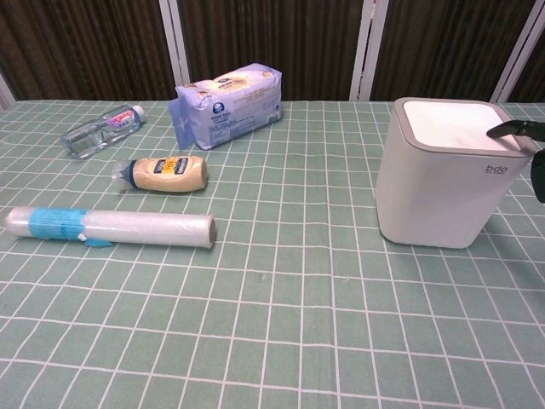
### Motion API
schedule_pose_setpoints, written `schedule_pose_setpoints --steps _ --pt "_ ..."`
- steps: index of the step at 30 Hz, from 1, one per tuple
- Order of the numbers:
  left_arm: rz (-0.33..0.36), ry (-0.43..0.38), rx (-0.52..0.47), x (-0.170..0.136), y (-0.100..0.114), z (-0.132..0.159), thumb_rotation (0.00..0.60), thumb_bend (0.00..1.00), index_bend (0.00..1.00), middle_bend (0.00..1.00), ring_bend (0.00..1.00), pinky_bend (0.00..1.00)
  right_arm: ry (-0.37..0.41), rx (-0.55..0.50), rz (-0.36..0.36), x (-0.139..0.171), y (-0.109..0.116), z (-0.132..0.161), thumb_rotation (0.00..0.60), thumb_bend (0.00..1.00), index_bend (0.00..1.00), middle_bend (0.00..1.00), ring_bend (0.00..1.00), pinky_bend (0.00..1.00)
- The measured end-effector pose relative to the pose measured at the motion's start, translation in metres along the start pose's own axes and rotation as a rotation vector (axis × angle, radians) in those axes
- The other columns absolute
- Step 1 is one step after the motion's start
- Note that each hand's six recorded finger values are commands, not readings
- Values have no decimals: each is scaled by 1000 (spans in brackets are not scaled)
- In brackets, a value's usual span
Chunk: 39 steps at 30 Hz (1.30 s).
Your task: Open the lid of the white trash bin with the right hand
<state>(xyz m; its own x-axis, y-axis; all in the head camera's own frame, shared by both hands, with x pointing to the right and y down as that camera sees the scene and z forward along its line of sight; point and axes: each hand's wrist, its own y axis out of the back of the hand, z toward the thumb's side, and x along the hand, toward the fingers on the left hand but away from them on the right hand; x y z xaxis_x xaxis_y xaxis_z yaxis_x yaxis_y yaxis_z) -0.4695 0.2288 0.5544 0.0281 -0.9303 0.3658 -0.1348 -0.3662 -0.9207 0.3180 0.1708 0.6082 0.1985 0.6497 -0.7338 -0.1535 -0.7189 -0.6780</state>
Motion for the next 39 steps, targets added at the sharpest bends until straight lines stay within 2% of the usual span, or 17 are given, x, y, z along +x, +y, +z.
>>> schedule_pose_setpoints --steps 6,12,17,20,23,27,29,30,34,39 --pt "0 -1 0 0 0 0 600 498 440 573 468 519 16 -23 -63 9 11 1 600 774 0 556 690 608" --pt "-7 -3 3 0 -2 1 600 499 440 574 468 520 37 -67 -157 25 24 -2 600 773 0 556 691 608" --pt "-11 -5 6 0 -3 2 600 499 440 573 468 520 35 -135 -269 39 39 -12 600 677 0 556 670 607" --pt "-13 -4 7 0 -3 2 600 498 440 573 468 520 16 -149 -365 48 48 -21 600 622 0 533 595 593" --pt "-13 -5 9 1 -3 3 600 498 441 573 468 520 -13 -143 -476 60 55 -33 600 542 0 436 450 507" --pt "-17 -7 12 1 -5 3 600 498 440 573 468 520 -73 -118 -611 78 50 -51 600 371 0 239 178 214" --pt "-21 -7 16 1 -6 3 600 498 440 573 468 520 -107 -108 -658 87 41 -61 600 303 0 167 106 96" --pt "-22 -6 17 1 -6 4 600 498 440 573 468 520 -122 -107 -670 91 36 -65 600 283 0 144 76 71" --pt "-25 -7 25 1 -7 5 600 498 440 573 468 520 -164 -131 -685 101 13 -79 600 271 5 126 29 75" --pt "-37 -11 39 2 -11 7 600 497 440 573 468 521 -187 -143 -620 96 -5 -90 600 276 0 40 0 80"
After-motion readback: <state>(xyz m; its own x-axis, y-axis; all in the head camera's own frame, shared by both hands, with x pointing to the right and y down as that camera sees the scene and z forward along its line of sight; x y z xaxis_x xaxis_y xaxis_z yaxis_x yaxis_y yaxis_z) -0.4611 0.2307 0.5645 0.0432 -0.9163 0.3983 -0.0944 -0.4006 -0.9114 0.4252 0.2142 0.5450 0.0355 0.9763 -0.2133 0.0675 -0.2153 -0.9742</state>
